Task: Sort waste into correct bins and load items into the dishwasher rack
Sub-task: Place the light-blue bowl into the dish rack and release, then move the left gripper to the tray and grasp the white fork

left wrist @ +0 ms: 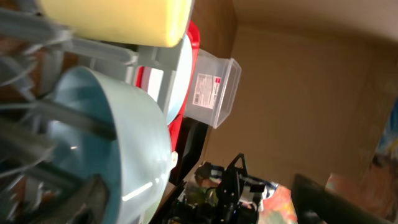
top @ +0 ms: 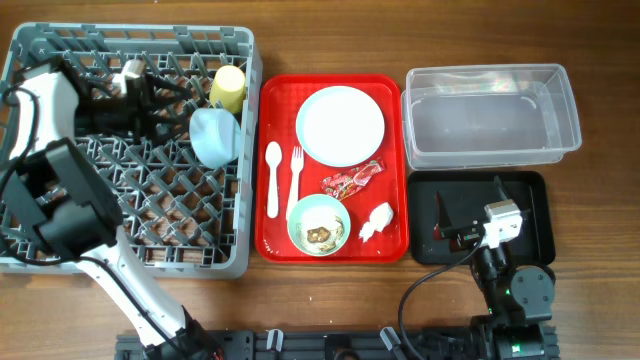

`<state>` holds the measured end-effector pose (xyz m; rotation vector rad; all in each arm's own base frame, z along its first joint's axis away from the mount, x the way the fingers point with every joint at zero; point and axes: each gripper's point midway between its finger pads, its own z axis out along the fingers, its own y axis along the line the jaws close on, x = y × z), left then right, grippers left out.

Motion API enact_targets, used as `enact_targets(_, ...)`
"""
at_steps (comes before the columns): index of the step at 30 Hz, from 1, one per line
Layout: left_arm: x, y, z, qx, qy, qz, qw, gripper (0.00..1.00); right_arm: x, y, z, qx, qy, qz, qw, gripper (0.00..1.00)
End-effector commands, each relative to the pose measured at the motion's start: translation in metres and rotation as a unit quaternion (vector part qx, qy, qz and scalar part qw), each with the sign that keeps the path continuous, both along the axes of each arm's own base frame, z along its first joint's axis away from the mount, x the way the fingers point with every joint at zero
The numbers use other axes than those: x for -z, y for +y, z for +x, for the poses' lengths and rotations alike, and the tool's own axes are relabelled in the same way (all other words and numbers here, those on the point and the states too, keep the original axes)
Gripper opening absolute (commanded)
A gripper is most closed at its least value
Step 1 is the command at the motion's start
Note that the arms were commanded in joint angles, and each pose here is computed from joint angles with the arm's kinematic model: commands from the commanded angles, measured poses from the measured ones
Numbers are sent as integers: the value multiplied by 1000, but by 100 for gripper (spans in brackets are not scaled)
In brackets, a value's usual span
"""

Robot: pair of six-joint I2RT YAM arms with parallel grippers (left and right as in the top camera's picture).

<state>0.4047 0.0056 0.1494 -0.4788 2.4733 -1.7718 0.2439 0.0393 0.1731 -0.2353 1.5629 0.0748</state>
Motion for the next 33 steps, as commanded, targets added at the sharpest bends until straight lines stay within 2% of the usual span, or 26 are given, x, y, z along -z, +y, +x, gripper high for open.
enact_targets(1, -13, 22, 9, -25, 5, 24, 999, 100, -2, -3, 0, 8, -5, -1, 1000, 100)
enact_targets(4, -45, 26, 10, -24, -14, 88, 996, 99, -2, -3, 0, 8, -5, -1, 1000, 100)
enact_targets(6, -64, 25, 4, -25, -19, 161, 986, 99, -2, -3, 0, 8, -5, -1, 1000, 100)
enact_targets(7, -74, 23, 0, -33, -19, 220, 975, 99, -2, -3, 0, 8, -5, -1, 1000, 100)
enact_targets(8, -82, 18, -2, -34, -26, 257, 966, 98, -2, -3, 0, 8, -5, -1, 1000, 100)
enact_targets(10, -101, -8, -7, -24, -50, 313, 948, 89, -2, -3, 0, 8, -5, -1, 1000, 100)
enact_targets(11, -107, -25, -7, -14, -65, 334, 940, 77, -2, -3, 0, 8, -5, -1, 1000, 100)
enact_targets(12, -112, -50, -6, 3, -86, 361, 929, 48, -2, -3, 0, 8, -5, -1, 1000, 100)
enact_targets(14, -107, -92, -6, 31, -100, 406, 908, 4, -2, -3, 0, 8, -5, -1, 1000, 100)
enact_targets(17, -89, -157, -21, 86, -106, 465, 875, 4, -2, -3, 0, 8, -4, -1, 1000, 100)
enact_targets(20, -72, -224, -51, 169, -127, 468, 858, 9, -2, -3, 0, 8, -4, -1, 1000, 100)
enact_targets(22, -63, -243, -64, 182, -126, 496, 839, 10, -2, -3, 0, 8, -4, -1, 1000, 100)
enact_targets(25, -66, -227, -68, 151, -119, 554, 810, 4, 0, -3, 1, 8, -1, -1, 1000, 100)
enact_targets(27, -75, -207, -71, 123, -96, 565, 810, 4, 3, -3, 2, 8, 5, -2, 1000, 100)
enact_targets(29, -91, -181, -87, 105, -69, 566, 815, 4, 4, -3, 2, 8, 7, -2, 1000, 100)
enact_targets(31, -116, -168, -106, 81, -76, 566, 817, 4, 4, -3, 2, 8, 8, -2, 1000, 100)
enact_targets(33, -137, -152, -111, 25, -88, 581, 809, 4, 4, -3, 2, 8, 8, -2, 1000, 100)
